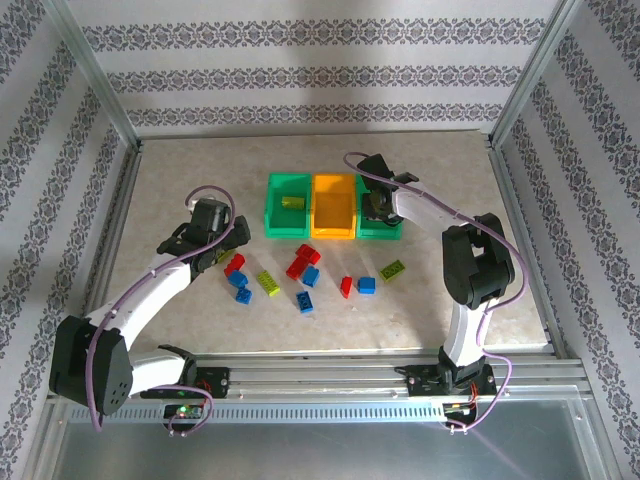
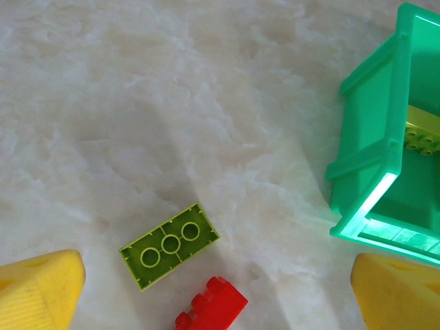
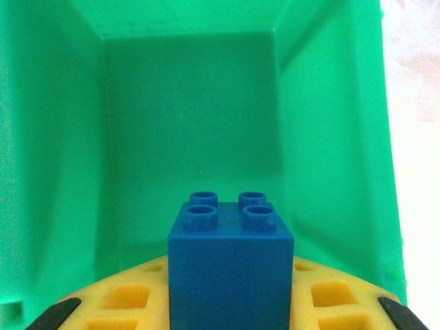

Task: Sort the legos into containers by color
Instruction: Place the lego in the container, then rotate the lego at the middle-left of the table.

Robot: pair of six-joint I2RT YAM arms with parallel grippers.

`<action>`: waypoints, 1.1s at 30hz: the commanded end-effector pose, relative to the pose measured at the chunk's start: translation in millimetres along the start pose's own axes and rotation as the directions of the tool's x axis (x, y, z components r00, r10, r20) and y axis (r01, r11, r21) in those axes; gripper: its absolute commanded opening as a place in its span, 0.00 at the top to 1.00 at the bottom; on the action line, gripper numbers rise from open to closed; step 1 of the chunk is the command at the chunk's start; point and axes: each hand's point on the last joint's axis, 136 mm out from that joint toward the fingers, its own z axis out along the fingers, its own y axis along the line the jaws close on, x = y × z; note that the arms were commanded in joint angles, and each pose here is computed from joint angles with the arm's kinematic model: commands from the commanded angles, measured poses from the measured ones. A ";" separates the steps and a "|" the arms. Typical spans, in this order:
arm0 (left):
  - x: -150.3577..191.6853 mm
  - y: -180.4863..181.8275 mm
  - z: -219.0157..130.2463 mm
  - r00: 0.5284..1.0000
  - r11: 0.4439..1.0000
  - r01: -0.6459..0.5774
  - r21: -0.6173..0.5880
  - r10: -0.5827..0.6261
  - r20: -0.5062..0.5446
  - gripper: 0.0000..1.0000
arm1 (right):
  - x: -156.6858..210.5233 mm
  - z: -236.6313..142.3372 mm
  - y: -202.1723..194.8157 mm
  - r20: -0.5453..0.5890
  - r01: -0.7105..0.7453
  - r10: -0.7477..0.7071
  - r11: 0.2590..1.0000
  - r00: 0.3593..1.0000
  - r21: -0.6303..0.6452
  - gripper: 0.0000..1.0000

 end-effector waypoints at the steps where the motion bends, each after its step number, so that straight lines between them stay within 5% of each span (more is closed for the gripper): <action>1: 5.1 8.8 -0.3 1.000 1.000 0.016 -0.016 -0.017 -0.016 0.00 | -11.0 0.0 2.9 0.014 0.010 -0.010 1.000 1.000 -0.019 0.68; 10: 15.1 20.9 5.6 0.998 0.998 -0.007 -0.057 0.003 -0.065 0.00 | -8.1 -9.8 -1.1 0.026 0.017 -0.016 1.000 1.000 -0.026 0.52; 21: 30.9 38.2 13.0 0.990 0.996 0.014 -0.087 -0.026 -0.136 0.00 | -6.2 -44.0 -2.3 0.087 0.014 -0.011 0.999 0.996 -0.032 0.48; 33: 41.6 57.7 35.1 0.979 0.991 0.040 -0.127 -0.064 -0.192 0.00 | 63.6 -90.2 17.3 0.080 0.027 -0.023 0.999 0.997 -0.043 0.47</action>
